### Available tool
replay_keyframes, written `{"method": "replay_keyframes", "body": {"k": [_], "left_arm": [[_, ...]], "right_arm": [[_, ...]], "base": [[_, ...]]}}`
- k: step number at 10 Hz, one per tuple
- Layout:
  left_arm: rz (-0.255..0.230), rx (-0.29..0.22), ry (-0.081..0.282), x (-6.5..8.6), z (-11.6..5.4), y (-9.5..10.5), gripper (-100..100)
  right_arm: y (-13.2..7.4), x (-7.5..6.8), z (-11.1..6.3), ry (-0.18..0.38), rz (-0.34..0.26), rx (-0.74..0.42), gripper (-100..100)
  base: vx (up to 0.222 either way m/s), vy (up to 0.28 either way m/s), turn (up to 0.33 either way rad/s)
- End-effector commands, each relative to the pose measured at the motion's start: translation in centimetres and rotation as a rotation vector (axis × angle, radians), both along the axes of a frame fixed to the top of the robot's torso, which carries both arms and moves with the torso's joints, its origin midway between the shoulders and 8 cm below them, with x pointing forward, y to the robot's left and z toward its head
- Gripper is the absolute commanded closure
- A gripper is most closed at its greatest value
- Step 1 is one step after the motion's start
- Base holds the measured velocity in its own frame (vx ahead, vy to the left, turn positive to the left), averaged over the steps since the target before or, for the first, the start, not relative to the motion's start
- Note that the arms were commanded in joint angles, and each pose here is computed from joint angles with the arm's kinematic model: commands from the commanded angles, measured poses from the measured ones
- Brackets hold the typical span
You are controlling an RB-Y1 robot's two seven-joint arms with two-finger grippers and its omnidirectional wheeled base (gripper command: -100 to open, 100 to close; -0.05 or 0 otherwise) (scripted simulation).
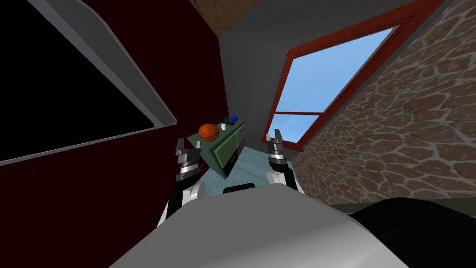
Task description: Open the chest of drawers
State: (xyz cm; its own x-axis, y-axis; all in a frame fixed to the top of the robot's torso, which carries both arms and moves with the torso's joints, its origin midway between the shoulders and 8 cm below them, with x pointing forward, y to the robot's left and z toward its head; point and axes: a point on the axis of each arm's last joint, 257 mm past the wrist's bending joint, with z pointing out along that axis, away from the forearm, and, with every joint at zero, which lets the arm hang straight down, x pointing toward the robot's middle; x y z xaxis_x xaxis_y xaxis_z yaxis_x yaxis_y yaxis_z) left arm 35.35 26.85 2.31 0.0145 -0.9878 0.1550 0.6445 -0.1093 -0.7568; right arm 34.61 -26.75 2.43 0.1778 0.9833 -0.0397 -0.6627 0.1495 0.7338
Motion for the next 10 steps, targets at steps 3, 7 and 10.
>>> {"method": "replay_keyframes", "body": {"k": [3, 7, 10], "left_arm": [[0.0, 0.0, 0.0, 0.0, 0.01, 0.0, 0], [0.0, 0.0, 0.0, -0.01, 0.01, 0.0, 0], [-0.014, 0.026, 0.012, 0.13, -0.32, -0.21, -100]], "right_arm": [[0.0, 0.0, 0.01, 0.0, 0.0, 0.0, 0], [0.0, -0.01, 0.01, 0.0, 0.0, 0.0, 0], [0.0, -0.01, 0.02, 0.0, 0.0, 0.0, 0]], "base": [[0.0, 0.0, 0.0], [0.0, 0.0, 0.0], [0.008, -0.004, 0.013]]}}
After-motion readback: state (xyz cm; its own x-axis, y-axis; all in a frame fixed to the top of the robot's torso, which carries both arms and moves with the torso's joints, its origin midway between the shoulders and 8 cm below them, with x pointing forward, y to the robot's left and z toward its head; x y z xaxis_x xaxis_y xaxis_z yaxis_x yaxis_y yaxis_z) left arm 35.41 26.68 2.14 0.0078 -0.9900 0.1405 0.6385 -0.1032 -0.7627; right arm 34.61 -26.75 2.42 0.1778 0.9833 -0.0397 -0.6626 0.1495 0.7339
